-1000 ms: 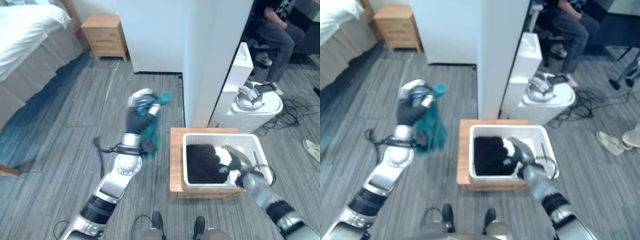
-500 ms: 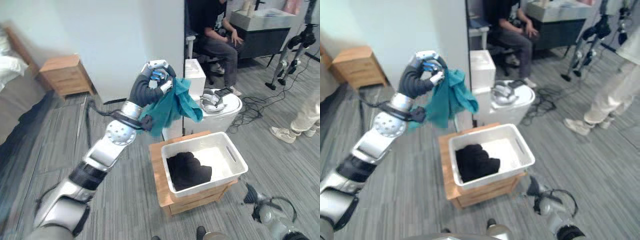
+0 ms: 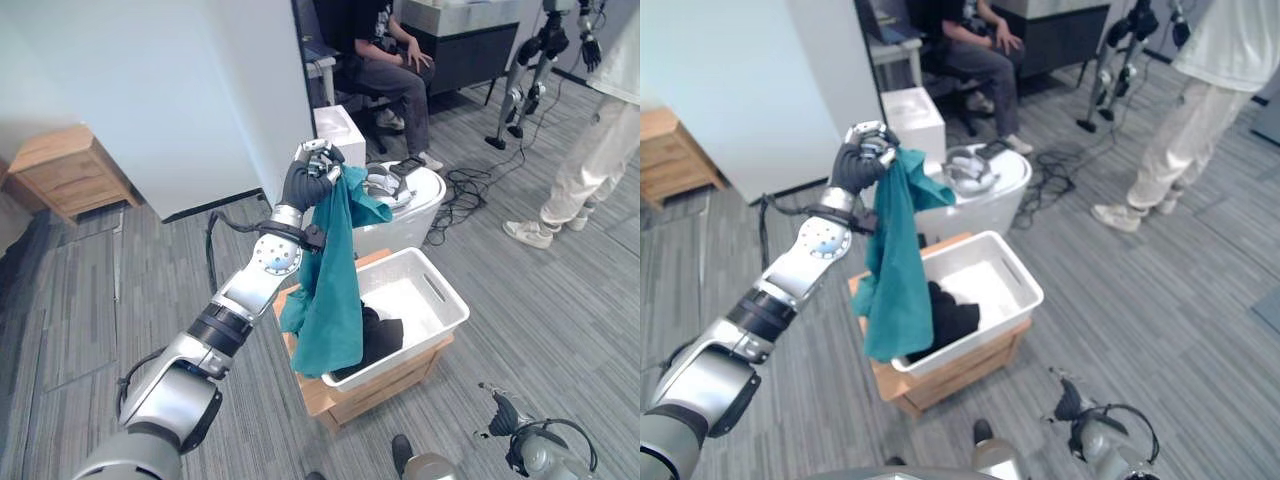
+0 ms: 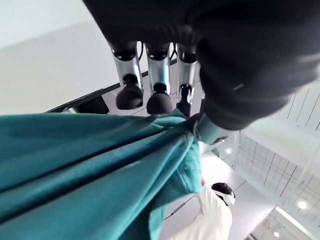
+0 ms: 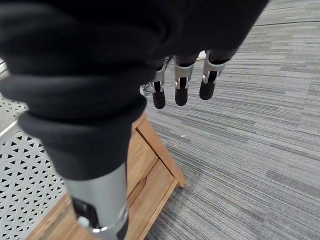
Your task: Tidy up the quilt and then pick up the clothes from the bed and put them into the laundry hamper.
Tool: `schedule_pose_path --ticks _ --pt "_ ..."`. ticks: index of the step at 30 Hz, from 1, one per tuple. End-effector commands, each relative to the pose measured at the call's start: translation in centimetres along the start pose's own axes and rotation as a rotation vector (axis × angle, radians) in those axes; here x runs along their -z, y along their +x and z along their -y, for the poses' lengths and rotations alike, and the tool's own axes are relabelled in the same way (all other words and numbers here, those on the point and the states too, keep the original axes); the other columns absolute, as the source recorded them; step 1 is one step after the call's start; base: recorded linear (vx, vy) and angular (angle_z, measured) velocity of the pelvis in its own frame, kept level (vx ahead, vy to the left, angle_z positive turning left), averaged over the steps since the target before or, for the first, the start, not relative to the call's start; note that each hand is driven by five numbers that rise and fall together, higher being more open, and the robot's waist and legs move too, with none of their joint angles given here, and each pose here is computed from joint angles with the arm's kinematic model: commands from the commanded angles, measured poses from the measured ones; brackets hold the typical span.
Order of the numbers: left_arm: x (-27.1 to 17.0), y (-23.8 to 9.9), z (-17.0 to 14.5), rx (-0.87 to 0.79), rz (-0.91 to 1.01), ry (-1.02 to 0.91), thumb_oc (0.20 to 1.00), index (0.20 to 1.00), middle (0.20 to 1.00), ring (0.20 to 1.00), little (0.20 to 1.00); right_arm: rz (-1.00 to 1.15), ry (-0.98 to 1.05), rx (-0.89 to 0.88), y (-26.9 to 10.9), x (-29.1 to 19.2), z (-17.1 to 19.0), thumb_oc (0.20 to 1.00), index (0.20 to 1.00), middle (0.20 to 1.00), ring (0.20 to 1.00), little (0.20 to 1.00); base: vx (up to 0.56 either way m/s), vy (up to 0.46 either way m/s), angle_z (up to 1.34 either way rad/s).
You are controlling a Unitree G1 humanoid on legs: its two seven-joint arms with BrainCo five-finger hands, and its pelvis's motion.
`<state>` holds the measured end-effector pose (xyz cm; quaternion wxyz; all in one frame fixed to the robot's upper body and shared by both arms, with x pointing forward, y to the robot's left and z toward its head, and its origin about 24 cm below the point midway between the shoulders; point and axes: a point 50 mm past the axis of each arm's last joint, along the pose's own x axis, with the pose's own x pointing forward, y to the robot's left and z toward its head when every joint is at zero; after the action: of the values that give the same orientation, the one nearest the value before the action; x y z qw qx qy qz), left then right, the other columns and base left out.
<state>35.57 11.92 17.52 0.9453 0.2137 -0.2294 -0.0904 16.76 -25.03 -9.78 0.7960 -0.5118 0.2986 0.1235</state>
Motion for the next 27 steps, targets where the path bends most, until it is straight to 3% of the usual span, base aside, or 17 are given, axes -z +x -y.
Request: schedule_pose_path --ticks 1,5,7,8,9,10,11,12,13,15,20,21,24,25,27 --pt "-4.7 3.6 -2.6 -0.098 0.172 0.049 0.200 0.200 0.200 0.200 0.200 0.052 0.010 0.084 1.0 -1.5 2.9 1.000 1.000 1.000 1.000 1.000 -0.15 0.048 -0.25" --pt "-0.8 2.1 -2.2 -0.098 0.019 0.033 0.200 0.200 0.200 0.200 0.200 0.082 -0.005 0.087 1.6 -2.9 3.3 1.000 1.000 1.000 1.000 1.000 -0.09 0.030 -0.36" --pt "3.0 0.4 -1.3 -0.104 -0.151 -0.056 0.200 0.200 0.200 0.200 0.200 0.133 -0.004 0.105 1.7 -4.8 4.4 1.000 1.000 1.000 1.000 1.000 -0.06 0.017 -0.29" --pt "3.0 0.4 -1.3 -0.104 -0.151 -0.056 0.533 0.533 0.533 0.533 0.533 0.133 -0.004 0.104 1.7 -4.8 4.4 1.000 1.000 1.000 1.000 1.000 -0.07 0.023 -0.25" --pt "6.6 -1.7 0.3 -0.152 -0.331 -0.314 1.000 1.000 1.000 1.000 1.000 0.163 -0.005 0.102 1.6 -6.0 4.8 1.000 1.000 1.000 1.000 1.000 -0.06 0.019 -0.13" --pt "6.6 -1.7 0.3 -0.152 -0.331 -0.316 1.000 1.000 1.000 1.000 1.000 0.162 -0.006 0.102 1.6 -6.0 4.8 1.000 1.000 1.000 1.000 1.000 0.01 0.083 -0.16" --pt "8.4 -3.4 1.5 -0.166 -0.431 -0.570 1.000 1.000 1.000 1.000 1.000 0.161 0.003 0.085 1.4 -6.2 4.8 1.000 1.000 1.000 1.000 1.000 0.08 0.066 -0.15" --pt "8.4 -3.5 1.5 -0.165 -0.432 -0.573 1.000 1.000 1.000 1.000 1.000 0.160 0.003 0.084 1.4 -6.2 4.8 1.000 1.000 1.000 1.000 1.000 0.10 0.069 -0.17" --pt "11.2 -6.9 2.9 -0.179 -0.575 -0.746 1.000 1.000 1.000 1.000 1.000 0.149 0.053 0.038 1.0 -6.1 3.9 1.000 1.000 1.000 1.000 1.000 0.04 0.006 -0.10" --pt "11.8 -7.8 3.0 -0.227 -0.600 -0.794 1.000 1.000 1.000 1.000 1.000 0.148 0.072 0.019 0.7 -5.9 3.5 1.000 1.000 1.000 1.000 1.000 0.03 -0.010 -0.06" --pt "11.9 -9.0 1.8 -0.312 -0.551 -0.873 1.000 1.000 1.000 1.000 1.000 0.139 0.103 -0.005 -0.1 -5.1 2.8 1.000 1.000 1.000 1.000 1.000 0.01 -0.031 0.09" --pt "11.6 -9.6 -0.3 -0.392 -0.473 -0.915 1.000 1.000 1.000 1.000 1.000 0.137 0.126 -0.021 -0.6 -4.7 2.6 1.000 1.000 1.000 1.000 1.000 -0.03 -0.080 0.35" --pt "10.6 -10.1 -2.9 -0.388 -0.382 -0.789 1.000 1.000 1.000 1.000 1.000 0.101 0.156 -0.047 -0.7 -3.5 1.3 1.000 1.000 1.000 1.000 1.000 0.02 -0.032 0.22" --pt "9.2 -9.9 -5.0 -0.406 -0.293 -0.722 1.000 1.000 1.000 1.000 1.000 0.051 0.171 -0.076 -0.3 -2.7 0.2 1.000 1.000 1.000 1.000 1.000 0.06 -0.003 0.18" --pt "8.9 -10.4 -5.8 -0.426 -0.274 -0.701 1.000 1.000 1.000 1.000 1.000 0.025 0.190 -0.095 -0.3 -2.4 -0.7 1.000 1.000 1.000 1.000 1.000 0.02 -0.001 0.16"
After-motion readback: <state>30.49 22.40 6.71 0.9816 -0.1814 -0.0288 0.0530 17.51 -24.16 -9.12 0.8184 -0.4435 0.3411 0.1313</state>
